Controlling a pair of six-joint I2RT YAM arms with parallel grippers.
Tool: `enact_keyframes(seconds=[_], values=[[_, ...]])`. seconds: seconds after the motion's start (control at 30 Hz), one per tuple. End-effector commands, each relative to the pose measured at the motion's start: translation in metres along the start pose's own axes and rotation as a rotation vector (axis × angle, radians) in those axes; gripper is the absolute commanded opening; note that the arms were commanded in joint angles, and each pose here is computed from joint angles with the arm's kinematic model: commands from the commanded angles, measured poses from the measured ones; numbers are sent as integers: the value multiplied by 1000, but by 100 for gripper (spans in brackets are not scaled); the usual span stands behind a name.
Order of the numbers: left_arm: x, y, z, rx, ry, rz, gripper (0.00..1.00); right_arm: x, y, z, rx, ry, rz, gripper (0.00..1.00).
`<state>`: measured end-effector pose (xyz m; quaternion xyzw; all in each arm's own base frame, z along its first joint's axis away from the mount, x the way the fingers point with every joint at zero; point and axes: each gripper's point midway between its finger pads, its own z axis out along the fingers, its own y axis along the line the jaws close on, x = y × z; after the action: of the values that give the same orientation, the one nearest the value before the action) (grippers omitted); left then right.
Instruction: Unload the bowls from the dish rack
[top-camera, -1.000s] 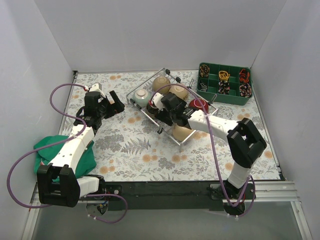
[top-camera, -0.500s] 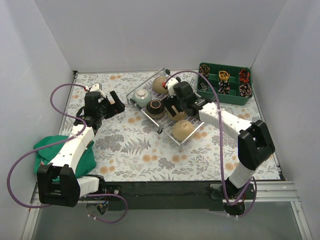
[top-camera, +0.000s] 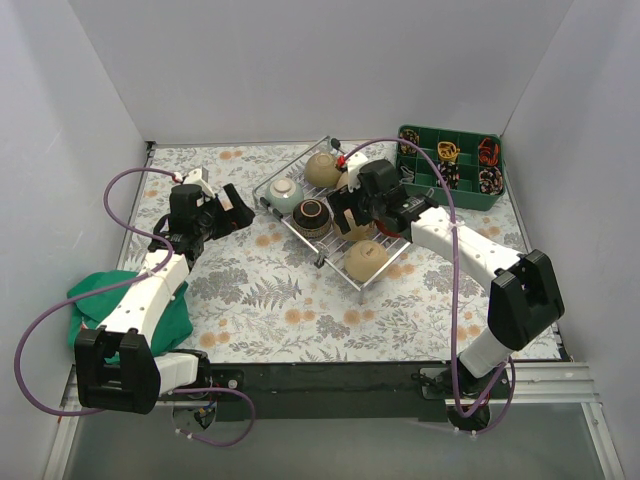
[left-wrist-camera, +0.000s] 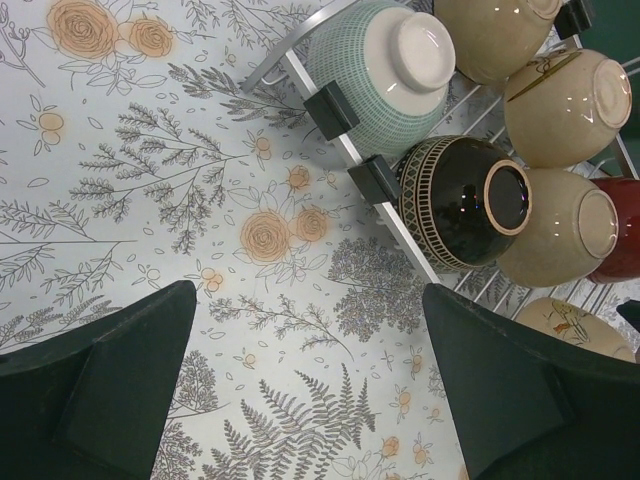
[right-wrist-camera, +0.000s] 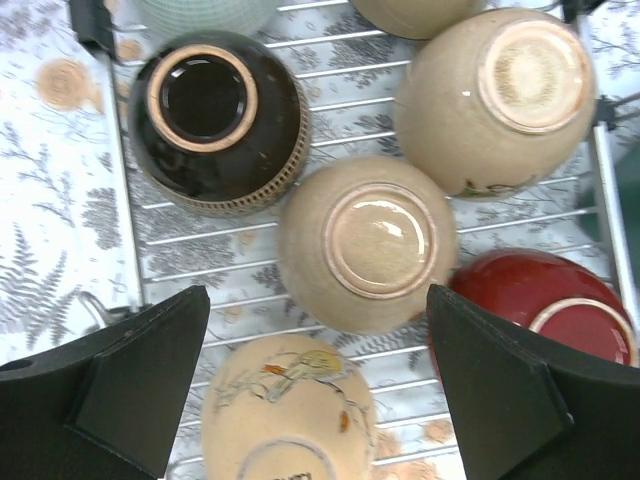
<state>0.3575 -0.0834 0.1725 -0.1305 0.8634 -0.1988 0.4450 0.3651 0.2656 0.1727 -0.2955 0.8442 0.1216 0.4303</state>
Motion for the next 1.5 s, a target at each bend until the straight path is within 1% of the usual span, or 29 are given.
enact_keyframes(seconds=[0.0,0.07,0.1,0.13,0.23,0.37,0.4,0.5,0.6,0.77,1.0,1.17,1.23,1.3,1.33,1.37,1.4,1.43,1.47], values=[[-2,-5,-1,37,-9,20,98,-26,16,-10,-69,-111,109,98],[-1,-6,-2,45,-3,20,98,-22,7,-8,-20,-105,111,98],[-2,-7,-2,46,-6,21,98,-17,-4,-7,47,-92,111,99],[-1,-6,-1,47,-2,20,98,-15,-11,-9,79,-88,112,99],[-1,-8,-3,54,-4,21,98,-7,-28,-15,149,-76,122,99],[0,-8,-2,58,-2,23,98,2,-53,-22,262,-36,48,99],[-1,-8,-3,57,-4,23,98,5,-58,-24,277,-19,-6,98],[0,-9,-3,63,-3,26,98,17,-60,-25,278,20,-62,98],[-1,-9,-4,63,-6,31,98,27,-50,-22,218,52,-82,99],[1,-9,-3,66,-4,44,98,42,-64,-29,291,106,-125,98],[7,-15,-2,87,9,78,98,44,-61,-26,268,126,-145,99],[14,-21,1,81,13,135,98,37,-48,-27,226,93,-99,99],[21,-29,1,83,17,195,98,31,-43,-31,220,68,-66,99],[21,-29,2,42,-5,260,98,22,-36,-38,202,36,-36,99],[27,-39,2,61,2,298,98,19,-35,-40,200,23,-21,99],[28,-32,4,0,-1,317,98,18,-33,-42,190,17,-9,99],[21,-38,3,-9,-12,336,98,14,-31,-48,184,-4,19,99],[25,-49,2,0,-5,363,98,12,-28,-51,176,-17,35,98],[32,-49,5,-21,30,386,98,18,-25,-53,162,-10,41,99]])
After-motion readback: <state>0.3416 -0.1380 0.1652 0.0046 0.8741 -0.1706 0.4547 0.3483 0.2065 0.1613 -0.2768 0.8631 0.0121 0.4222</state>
